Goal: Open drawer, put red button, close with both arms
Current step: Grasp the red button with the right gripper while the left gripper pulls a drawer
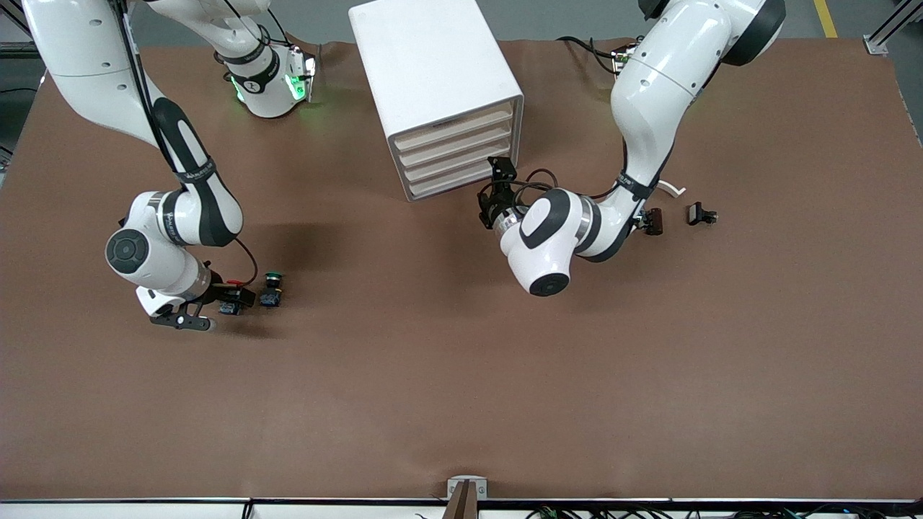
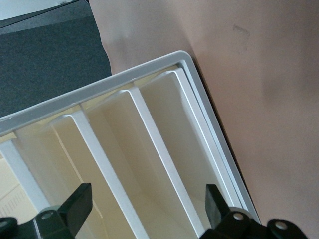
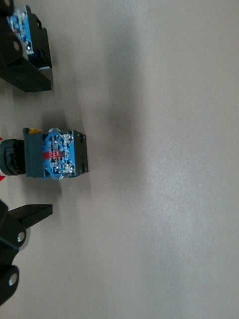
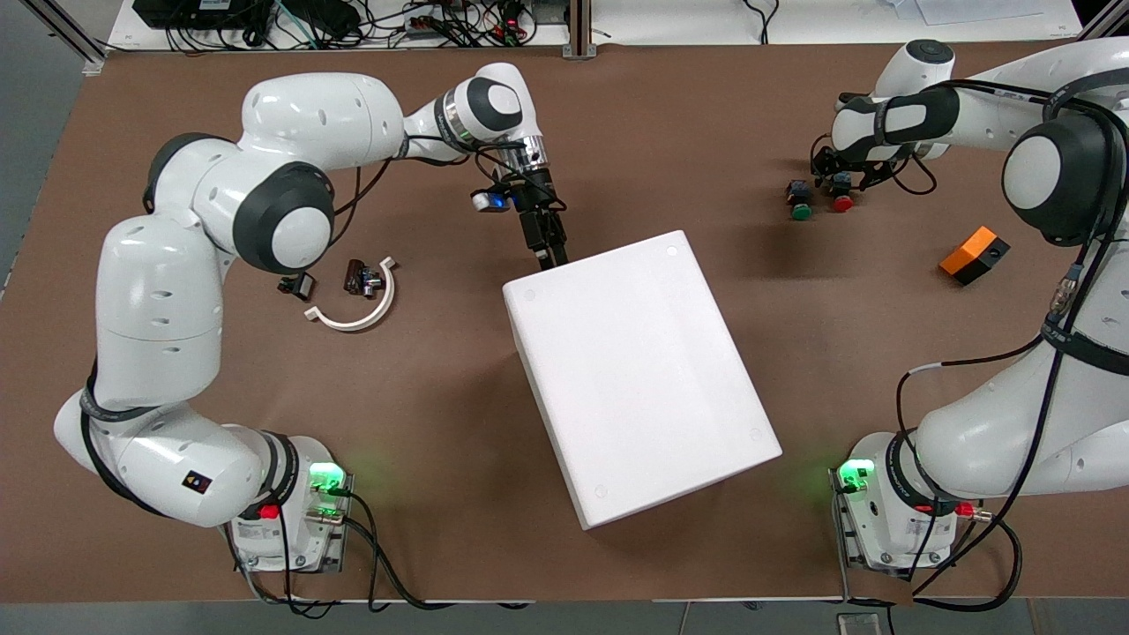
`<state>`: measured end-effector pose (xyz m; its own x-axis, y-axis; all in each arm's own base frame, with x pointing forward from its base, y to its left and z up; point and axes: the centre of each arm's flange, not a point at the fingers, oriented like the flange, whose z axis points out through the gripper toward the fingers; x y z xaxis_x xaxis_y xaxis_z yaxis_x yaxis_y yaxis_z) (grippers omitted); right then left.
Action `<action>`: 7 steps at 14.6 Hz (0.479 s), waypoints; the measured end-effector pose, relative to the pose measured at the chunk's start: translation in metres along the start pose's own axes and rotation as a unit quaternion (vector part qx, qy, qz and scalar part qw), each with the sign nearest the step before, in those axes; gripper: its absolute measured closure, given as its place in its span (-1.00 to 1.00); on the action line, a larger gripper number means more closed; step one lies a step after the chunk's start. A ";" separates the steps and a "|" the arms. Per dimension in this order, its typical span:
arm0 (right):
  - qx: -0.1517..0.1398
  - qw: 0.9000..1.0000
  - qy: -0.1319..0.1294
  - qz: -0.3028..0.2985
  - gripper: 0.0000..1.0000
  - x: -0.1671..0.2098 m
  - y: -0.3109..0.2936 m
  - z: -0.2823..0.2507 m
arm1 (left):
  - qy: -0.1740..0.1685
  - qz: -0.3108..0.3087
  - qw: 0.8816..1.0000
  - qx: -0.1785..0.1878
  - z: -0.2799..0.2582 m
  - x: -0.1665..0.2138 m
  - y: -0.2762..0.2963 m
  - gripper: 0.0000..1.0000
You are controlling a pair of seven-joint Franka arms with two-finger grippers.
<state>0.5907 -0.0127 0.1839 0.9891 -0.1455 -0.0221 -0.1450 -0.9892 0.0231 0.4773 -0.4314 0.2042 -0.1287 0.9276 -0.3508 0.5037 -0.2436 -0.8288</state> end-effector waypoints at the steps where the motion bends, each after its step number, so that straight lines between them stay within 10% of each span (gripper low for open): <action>1: 0.000 1.000 -0.001 0.001 -1.00 0.000 0.001 0.001 | -0.002 -0.001 1.000 0.000 -0.001 0.001 0.001 -1.00; 7: -0.001 1.000 -0.005 0.001 -0.89 -0.001 0.001 0.006 | -0.031 -0.040 0.999 0.010 -0.006 0.001 0.002 -1.00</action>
<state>0.5893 -0.0139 0.1781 0.9886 -0.1474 -0.0316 -0.1467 -0.9889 0.0247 0.4832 -0.4292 0.2049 -0.2200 0.9253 -0.3090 0.4722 -0.1761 -0.8637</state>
